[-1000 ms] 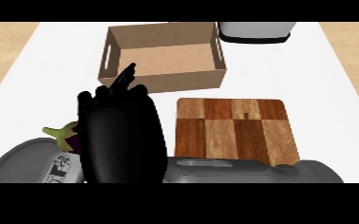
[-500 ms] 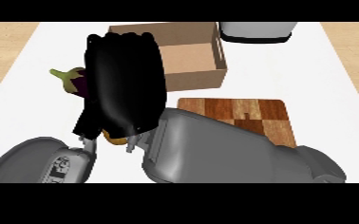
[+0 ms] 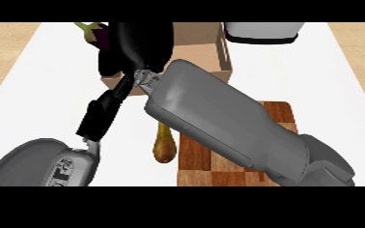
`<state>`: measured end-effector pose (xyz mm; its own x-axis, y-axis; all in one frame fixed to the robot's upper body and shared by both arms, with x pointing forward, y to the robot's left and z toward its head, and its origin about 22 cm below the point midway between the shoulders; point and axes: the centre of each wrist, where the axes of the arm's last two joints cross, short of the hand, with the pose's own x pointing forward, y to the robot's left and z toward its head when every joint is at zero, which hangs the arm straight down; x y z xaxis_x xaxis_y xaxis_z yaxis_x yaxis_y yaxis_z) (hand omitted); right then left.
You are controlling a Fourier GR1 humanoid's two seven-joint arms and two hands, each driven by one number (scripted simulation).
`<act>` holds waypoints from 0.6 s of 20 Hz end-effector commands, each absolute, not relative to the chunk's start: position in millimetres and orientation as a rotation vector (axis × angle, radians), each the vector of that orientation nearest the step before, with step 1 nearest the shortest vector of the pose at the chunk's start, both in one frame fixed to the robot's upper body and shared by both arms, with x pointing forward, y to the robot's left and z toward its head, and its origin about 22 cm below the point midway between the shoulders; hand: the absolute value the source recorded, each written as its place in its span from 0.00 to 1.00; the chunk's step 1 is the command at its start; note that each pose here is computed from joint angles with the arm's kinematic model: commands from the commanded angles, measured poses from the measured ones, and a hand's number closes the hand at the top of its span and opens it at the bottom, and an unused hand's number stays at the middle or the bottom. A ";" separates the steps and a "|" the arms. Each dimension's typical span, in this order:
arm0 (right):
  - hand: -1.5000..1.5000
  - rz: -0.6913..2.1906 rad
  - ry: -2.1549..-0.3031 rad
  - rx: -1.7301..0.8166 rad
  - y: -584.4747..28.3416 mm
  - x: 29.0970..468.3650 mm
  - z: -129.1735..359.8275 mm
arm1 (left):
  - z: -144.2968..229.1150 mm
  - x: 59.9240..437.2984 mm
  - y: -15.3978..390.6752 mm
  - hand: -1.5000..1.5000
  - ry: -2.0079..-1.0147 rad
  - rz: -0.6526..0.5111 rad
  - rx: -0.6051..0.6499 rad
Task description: Pick the eggplant from the cutting board and place it in the cardboard box
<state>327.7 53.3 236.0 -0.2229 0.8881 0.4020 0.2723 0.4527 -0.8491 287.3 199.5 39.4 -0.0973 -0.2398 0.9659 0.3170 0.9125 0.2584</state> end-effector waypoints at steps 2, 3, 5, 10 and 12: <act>1.00 0.778 -1.694 -1.062 49.4 361.2 227.6 | 26.3 282.5 215.1 0.50 -1.597 -0.464 -0.070; 1.00 0.806 -1.680 -1.088 47.3 373.6 218.8 | 48.1 296.9 183.7 0.50 -1.618 -0.494 -0.060; 1.00 0.845 -1.635 -1.100 50.4 374.1 219.4 | 45.2 286.3 197.3 0.50 -1.615 -0.494 -0.058; 1.00 0.846 -1.604 -1.134 31.8 395.2 173.4 | 43.0 300.3 201.2 0.50 -1.619 -0.504 -0.085; 1.00 0.877 -1.556 -1.113 21.9 401.4 156.0 | 50.4 300.9 196.1 0.50 -1.615 -0.491 -0.073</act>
<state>391.4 34.3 182.0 -0.1169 0.9384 0.3251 0.2597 0.3448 -0.9020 291.4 195.7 45.2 -0.1180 -0.2412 0.9633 0.3383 0.9023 0.2673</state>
